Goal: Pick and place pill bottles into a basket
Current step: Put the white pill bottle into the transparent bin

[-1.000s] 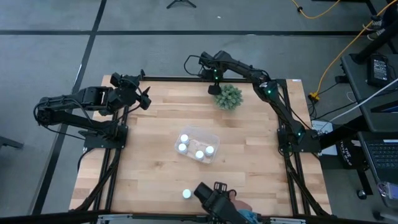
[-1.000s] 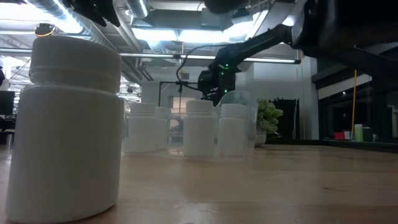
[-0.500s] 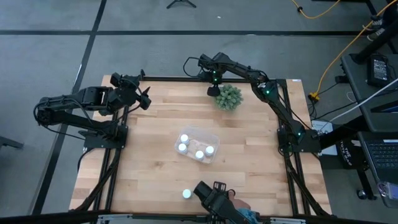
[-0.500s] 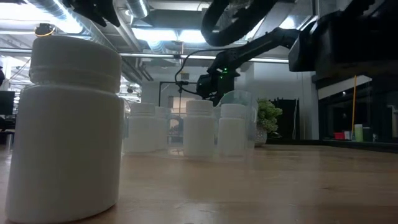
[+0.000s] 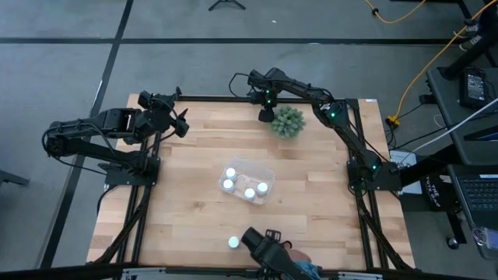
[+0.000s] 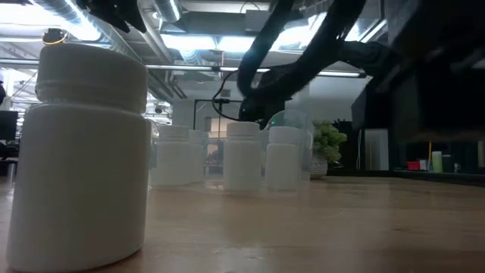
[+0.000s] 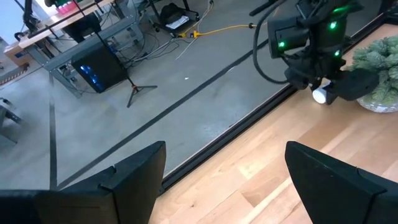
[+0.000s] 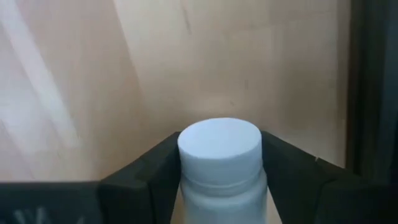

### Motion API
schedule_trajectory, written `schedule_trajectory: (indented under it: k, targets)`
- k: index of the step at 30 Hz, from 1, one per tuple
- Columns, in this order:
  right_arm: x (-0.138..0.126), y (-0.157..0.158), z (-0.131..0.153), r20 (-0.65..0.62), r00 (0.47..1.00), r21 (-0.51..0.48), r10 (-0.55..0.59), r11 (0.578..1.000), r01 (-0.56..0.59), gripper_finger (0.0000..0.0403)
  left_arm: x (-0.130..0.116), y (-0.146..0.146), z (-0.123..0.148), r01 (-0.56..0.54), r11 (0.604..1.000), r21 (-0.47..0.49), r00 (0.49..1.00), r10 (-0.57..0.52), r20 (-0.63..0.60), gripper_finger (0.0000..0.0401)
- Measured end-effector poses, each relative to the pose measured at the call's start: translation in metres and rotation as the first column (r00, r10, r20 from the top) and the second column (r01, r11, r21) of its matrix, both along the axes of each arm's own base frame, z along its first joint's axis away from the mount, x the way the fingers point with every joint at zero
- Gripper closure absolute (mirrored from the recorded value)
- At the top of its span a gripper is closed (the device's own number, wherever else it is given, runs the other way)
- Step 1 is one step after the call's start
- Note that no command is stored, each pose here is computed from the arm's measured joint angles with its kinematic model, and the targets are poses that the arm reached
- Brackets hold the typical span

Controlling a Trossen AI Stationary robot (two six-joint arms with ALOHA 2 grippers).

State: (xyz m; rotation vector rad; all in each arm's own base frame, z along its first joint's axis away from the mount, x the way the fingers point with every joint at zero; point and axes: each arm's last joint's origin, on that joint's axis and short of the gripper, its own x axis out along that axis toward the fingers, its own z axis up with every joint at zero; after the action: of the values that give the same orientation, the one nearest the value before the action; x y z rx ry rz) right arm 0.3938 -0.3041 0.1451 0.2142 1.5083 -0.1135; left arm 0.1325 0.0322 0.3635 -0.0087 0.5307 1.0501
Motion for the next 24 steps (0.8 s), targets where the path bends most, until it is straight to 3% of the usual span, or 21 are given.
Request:
schedule_trajectory:
  k: [7, 15, 24]
  targets:
    - [0.003, 0.002, -0.002, 0.000, 1.000, -0.005, 0.005, 1.000, -0.005, 0.0193, 0.000, 0.000, 0.000, 0.007, 1.000, -0.009, 1.000, -0.007, 0.004, 0.0079]
    - [0.006, 0.005, 0.001, -0.003, 1.000, -0.009, 0.015, 1.000, -0.015, 0.0235, 0.000, 0.000, 0.000, 0.008, 1.000, -0.010, 1.000, -0.008, 0.004, 0.0079]
    - [0.015, 0.021, 0.023, 0.042, 0.998, -0.046, 0.056, 0.997, -0.054, 0.0245, 0.000, 0.000, 0.000, 0.007, 1.000, -0.009, 1.000, -0.007, 0.004, 0.0079]
